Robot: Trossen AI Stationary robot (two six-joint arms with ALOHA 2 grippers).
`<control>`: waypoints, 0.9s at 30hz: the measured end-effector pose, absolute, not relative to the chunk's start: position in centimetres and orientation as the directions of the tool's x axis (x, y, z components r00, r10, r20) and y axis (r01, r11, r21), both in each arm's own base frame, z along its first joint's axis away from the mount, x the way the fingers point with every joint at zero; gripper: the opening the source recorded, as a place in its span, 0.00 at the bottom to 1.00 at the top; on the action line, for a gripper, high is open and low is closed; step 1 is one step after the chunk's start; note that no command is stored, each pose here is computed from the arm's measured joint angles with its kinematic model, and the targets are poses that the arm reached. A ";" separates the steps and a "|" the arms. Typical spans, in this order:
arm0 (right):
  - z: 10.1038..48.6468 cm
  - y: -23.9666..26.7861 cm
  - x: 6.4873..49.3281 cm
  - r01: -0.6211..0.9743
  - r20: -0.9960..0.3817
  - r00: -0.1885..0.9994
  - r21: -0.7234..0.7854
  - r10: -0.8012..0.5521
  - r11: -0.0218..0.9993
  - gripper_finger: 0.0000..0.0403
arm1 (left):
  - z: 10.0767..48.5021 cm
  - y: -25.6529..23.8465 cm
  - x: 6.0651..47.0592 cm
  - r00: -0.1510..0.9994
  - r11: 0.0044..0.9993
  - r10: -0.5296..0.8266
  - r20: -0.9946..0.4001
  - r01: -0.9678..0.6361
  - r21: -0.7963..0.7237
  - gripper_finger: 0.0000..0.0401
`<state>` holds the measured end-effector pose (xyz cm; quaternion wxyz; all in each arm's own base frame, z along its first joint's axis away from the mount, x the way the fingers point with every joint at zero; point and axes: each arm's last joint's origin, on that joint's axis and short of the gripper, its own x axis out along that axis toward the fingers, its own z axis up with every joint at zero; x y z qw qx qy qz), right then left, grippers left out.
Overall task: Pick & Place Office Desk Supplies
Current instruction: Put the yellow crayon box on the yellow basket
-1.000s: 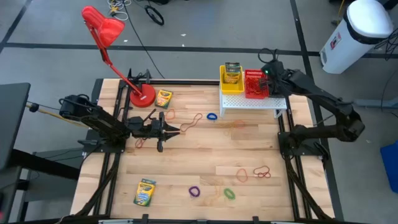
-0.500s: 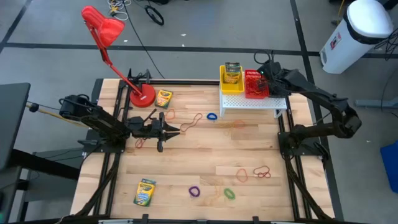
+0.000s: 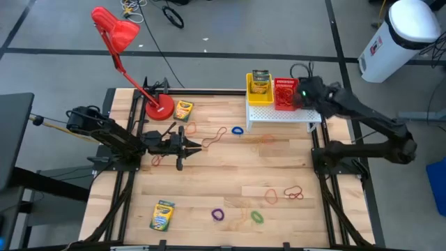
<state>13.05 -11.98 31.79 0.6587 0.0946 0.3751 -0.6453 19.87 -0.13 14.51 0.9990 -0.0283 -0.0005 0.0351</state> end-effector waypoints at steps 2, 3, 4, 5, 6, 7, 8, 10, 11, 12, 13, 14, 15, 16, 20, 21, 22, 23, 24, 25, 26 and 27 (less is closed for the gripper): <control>31.8 -10.1 13.5 0.924 -0.607 -0.012 -0.310 -0.795 0.223 0.20 | 14.5 -0.1 19.9 0.998 0.995 0.069 -0.004 -0.069 -0.067 0.18; 31.7 -9.2 13.8 0.920 -0.600 0.042 -0.289 -0.799 0.266 0.16 | 14.4 -0.1 19.9 0.998 0.995 0.069 -0.009 -0.069 -0.069 0.18; 31.4 -8.3 14.2 0.911 -0.591 0.103 -0.267 -0.800 0.315 0.12 | 14.4 -0.1 19.9 0.998 0.995 0.068 -0.014 -0.069 -0.069 0.18; 31.0 -7.4 14.6 0.899 -0.581 0.165 -0.243 -0.797 0.363 0.07 | 14.4 -0.1 19.9 0.998 0.996 0.068 -0.017 -0.069 -0.065 0.18; 30.6 -6.6 15.1 0.885 -0.568 0.226 -0.220 -0.791 0.411 0.04 | 14.3 -0.1 19.9 0.998 0.996 0.067 -0.020 -0.069 -0.060 0.18; 30.0 -5.7 15.7 0.863 -0.557 0.288 -0.201 -0.779 0.463 0.02 | 14.3 -0.1 19.9 0.997 0.996 0.067 -0.025 -0.068 -0.058 0.18; 29.4 -4.9 16.3 0.842 -0.543 0.345 -0.182 -0.766 0.508 0.02 | 14.2 -0.1 19.9 0.997 0.996 0.065 -0.033 -0.067 -0.058 0.18; 28.4 -3.1 17.3 0.798 -0.508 0.444 -0.151 -0.738 0.584 0.03 | 14.1 -0.2 19.9 0.998 0.996 0.048 -0.051 -0.052 -0.069 0.18; 27.9 -2.3 17.8 0.776 -0.489 0.486 -0.138 -0.724 0.615 0.04 | 14.0 -0.2 20.0 0.998 0.996 0.032 -0.062 -0.037 -0.078 0.18; 27.6 -1.4 18.2 0.757 -0.467 0.524 -0.127 -0.712 0.640 0.04 | 13.9 -0.3 20.0 0.997 0.996 0.011 -0.073 -0.017 -0.087 0.18; 27.3 -0.6 18.5 0.737 -0.447 0.559 -0.117 -0.698 0.665 0.03 | 13.8 -0.4 20.1 0.996 0.996 -0.013 -0.085 0.006 -0.090 0.18; 27.1 0.2 18.8 0.718 -0.428 0.591 -0.109 -0.684 0.688 0.02 | 13.8 -0.5 20.2 0.994 0.995 -0.036 -0.099 0.027 -0.096 0.18; 27.0 1.0 19.0 0.702 -0.405 0.617 -0.104 -0.675 0.704 0.01 | 13.8 -0.5 20.4 0.993 0.994 -0.053 -0.109 0.042 -0.105 0.18; 27.1 1.8 19.1 0.686 -0.383 0.642 -0.099 -0.664 0.721 0.01 | 13.8 -0.5 20.4 0.991 0.992 -0.065 -0.115 0.052 -0.114 0.18; 27.1 4.6 19.8 0.623 -0.317 0.718 -0.102 -0.619 0.775 0.02 | 13.9 -1.1 21.0 0.983 0.989 -0.111 -0.145 0.095 -0.116 0.18; 27.0 5.3 20.1 0.604 -0.309 0.734 -0.111 -0.605 0.789 0.02 | 13.9 -1.4 21.1 0.980 0.987 -0.126 -0.151 0.109 -0.114 0.18; 26.8 5.9 20.3 0.586 -0.306 0.745 -0.121 -0.592 0.801 0.02 | 14.0 -1.8 21.3 0.977 0.985 -0.143 -0.159 0.126 -0.115 0.18; 26.5 6.4 20.6 0.568 -0.308 0.755 -0.135 -0.580 0.812 0.02 | 14.1 -2.2 21.5 0.972 0.983 -0.163 -0.171 0.145 -0.116 0.18; 26.1 6.9 20.9 0.552 -0.312 0.760 -0.156 -0.571 0.819 0.02 | 14.1 -2.6 21.6 0.964 0.979 -0.190 -0.186 0.171 -0.115 0.18; 25.6 7.3 21.2 0.537 -0.316 0.761 -0.182 -0.567 0.823 0.01 | 14.1 -3.2 21.8 0.955 0.973 -0.219 -0.200 0.200 -0.113 0.18; 25.0 7.6 21.5 0.527 -0.322 0.761 -0.201 -0.564 0.826 0.01 | 14.1 -3.7 21.8 0.945 0.967 -0.247 -0.214 0.227 -0.115 0.18; 24.3 7.9 21.8 0.521 -0.325 0.760 -0.212 -0.562 0.827 0.01 | 14.2 -4.3 21.9 0.934 0.961 -0.271 -0.230 0.251 -0.116 0.18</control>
